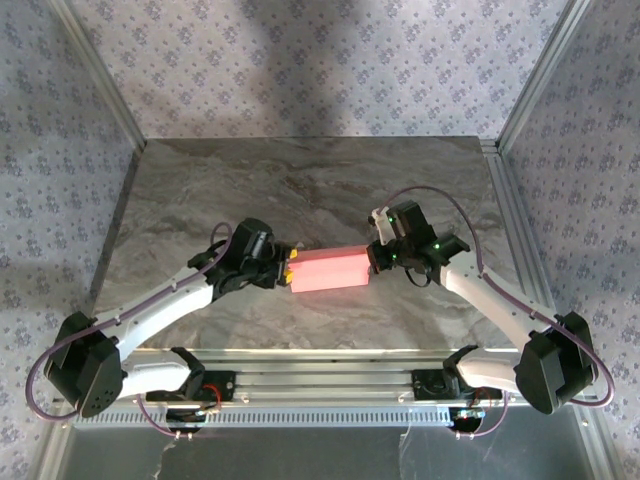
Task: Fold the paper box
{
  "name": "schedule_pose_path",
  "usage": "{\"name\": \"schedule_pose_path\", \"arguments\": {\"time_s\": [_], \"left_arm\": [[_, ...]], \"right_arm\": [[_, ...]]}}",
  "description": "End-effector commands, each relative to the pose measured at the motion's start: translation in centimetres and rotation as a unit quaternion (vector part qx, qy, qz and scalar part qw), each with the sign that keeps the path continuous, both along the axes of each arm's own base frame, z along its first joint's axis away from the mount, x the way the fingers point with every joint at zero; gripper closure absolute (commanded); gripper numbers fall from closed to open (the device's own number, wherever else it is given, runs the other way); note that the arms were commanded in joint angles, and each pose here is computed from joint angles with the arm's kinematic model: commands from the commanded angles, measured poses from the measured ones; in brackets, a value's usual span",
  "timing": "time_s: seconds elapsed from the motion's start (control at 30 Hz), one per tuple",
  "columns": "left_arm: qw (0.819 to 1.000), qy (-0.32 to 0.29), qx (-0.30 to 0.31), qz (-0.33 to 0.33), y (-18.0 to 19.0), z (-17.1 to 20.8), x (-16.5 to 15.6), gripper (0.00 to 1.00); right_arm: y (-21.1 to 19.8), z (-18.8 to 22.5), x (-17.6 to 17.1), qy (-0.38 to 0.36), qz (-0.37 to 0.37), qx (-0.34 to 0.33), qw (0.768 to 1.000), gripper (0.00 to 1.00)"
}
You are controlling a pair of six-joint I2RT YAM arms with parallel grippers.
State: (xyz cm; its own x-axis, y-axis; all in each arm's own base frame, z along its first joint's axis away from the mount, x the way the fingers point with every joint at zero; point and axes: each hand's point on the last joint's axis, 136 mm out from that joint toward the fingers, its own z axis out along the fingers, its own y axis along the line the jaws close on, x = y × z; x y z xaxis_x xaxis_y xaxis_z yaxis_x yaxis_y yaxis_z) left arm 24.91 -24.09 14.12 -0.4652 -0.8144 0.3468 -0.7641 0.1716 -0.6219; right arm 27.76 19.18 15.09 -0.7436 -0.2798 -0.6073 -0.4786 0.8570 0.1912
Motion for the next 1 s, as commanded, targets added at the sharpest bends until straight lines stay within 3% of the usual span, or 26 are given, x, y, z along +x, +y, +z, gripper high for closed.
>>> {"name": "schedule_pose_path", "arguments": {"time_s": [0.0, 0.1, 0.37, 0.4, 0.53, 0.6, 0.8, 0.97], "left_arm": [[0.999, 0.013, 0.019, 0.030, 1.1, -1.3, -0.3, 0.71], [0.999, 0.016, 0.028, 0.035, 1.4, -1.9, -0.5, 0.80], [0.998, 0.014, 0.035, 0.046, 2.0, -2.5, -0.8, 0.85], [0.998, 0.014, 0.037, 0.045, 2.0, -2.5, -0.8, 0.85], [0.998, 0.012, 0.041, 0.044, 2.1, -2.6, -0.9, 0.87], [0.998, 0.011, 0.044, 0.043, 2.1, -2.6, -1.0, 0.89], [0.998, 0.007, 0.043, 0.041, 2.0, -2.5, -0.9, 0.91], [0.998, 0.006, 0.046, 0.035, 1.9, -2.4, -1.1, 0.91]], "right_arm": [[-0.9, -2.4, -2.2, 0.049, 0.008, -0.033, 0.998, 1.00], [-0.9, -2.4, -2.3, 0.049, 0.006, -0.031, 0.998, 1.00], [-0.9, -2.2, -2.3, 0.053, 0.001, -0.027, 0.998, 1.00], [-0.9, -2.0, -2.3, 0.053, -0.002, -0.025, 0.998, 0.98], [-1.0, -0.1, -2.6, 0.051, -0.022, -0.003, 0.998, 0.68], [-0.9, 1.6, -2.6, 0.044, -0.034, 0.024, 0.998, 0.61], [-0.5, 4.8, -2.6, 0.057, -0.080, 0.114, 0.989, 0.51], [-0.7, 4.5, -1.0, 0.126, -0.158, 0.197, 0.959, 0.48]]}}
